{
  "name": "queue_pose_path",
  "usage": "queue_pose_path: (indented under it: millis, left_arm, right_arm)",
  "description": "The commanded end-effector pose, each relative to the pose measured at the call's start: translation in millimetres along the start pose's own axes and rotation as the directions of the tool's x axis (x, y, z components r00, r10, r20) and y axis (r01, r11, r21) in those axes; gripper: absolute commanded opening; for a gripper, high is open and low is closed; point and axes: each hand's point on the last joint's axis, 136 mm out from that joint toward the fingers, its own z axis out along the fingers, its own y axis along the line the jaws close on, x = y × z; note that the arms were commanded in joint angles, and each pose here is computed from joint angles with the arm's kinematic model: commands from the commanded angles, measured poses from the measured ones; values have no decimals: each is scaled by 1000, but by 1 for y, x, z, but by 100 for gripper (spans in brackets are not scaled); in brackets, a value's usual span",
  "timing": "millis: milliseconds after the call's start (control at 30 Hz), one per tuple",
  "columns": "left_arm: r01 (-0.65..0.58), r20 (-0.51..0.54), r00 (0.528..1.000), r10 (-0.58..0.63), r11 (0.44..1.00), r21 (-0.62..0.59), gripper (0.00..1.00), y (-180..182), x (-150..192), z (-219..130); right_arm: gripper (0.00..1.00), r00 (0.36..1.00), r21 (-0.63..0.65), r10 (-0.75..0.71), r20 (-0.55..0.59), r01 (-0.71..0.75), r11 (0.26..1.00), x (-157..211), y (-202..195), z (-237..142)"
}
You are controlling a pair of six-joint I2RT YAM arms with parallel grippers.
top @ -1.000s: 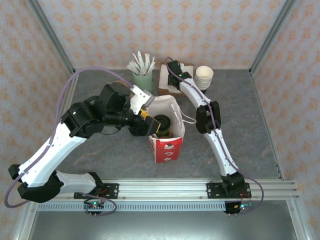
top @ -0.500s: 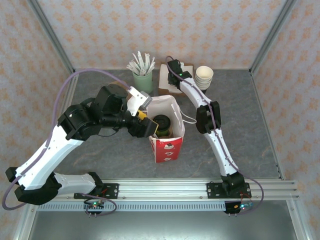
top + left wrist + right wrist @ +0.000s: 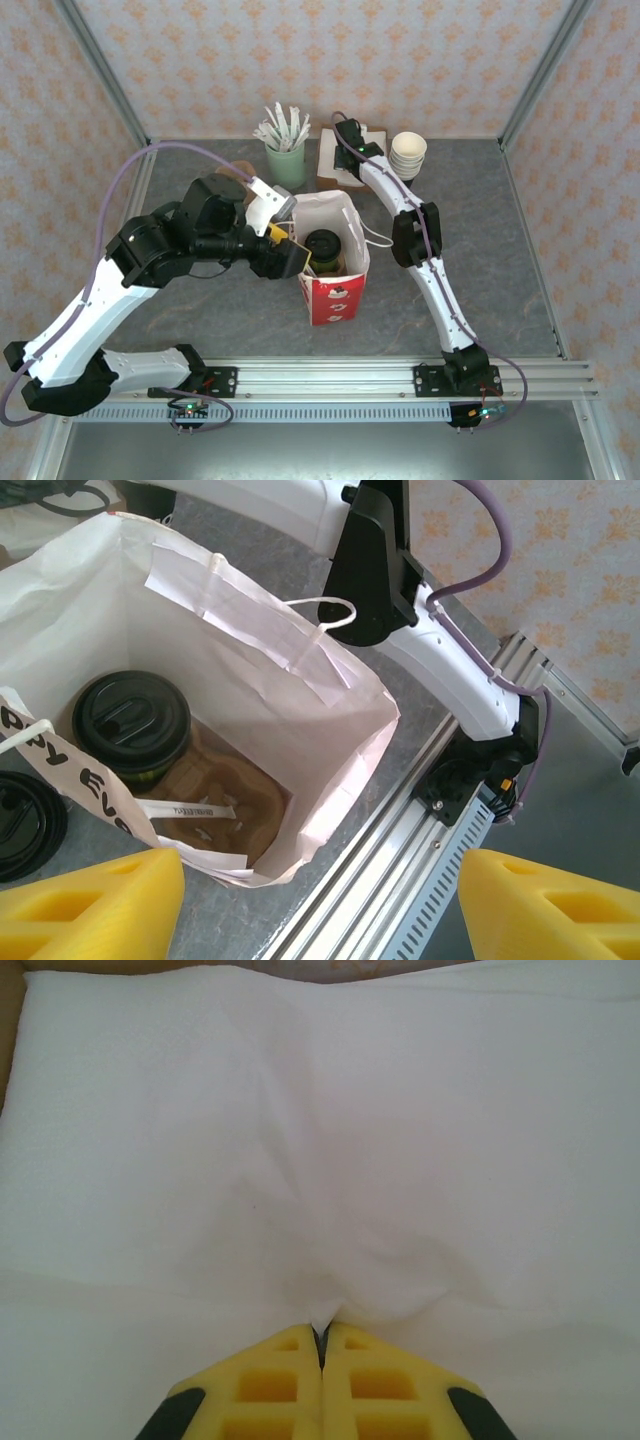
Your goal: Pack the takeout coffee
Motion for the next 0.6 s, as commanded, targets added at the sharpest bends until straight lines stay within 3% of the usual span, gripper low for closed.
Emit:
queue_pose_path:
  millis: [0, 567]
  left_arm:
    - [8, 30, 1000, -7, 1000, -9, 73, 1, -1, -6]
    - [-8, 52, 999, 9, 1000, -15, 74, 1, -4, -8]
  right_arm:
    - [0, 995, -52, 35, 96, -30, 998, -50, 7, -47]
    - [0, 960, -195, 92, 266, -40, 980, -135, 21, -190]
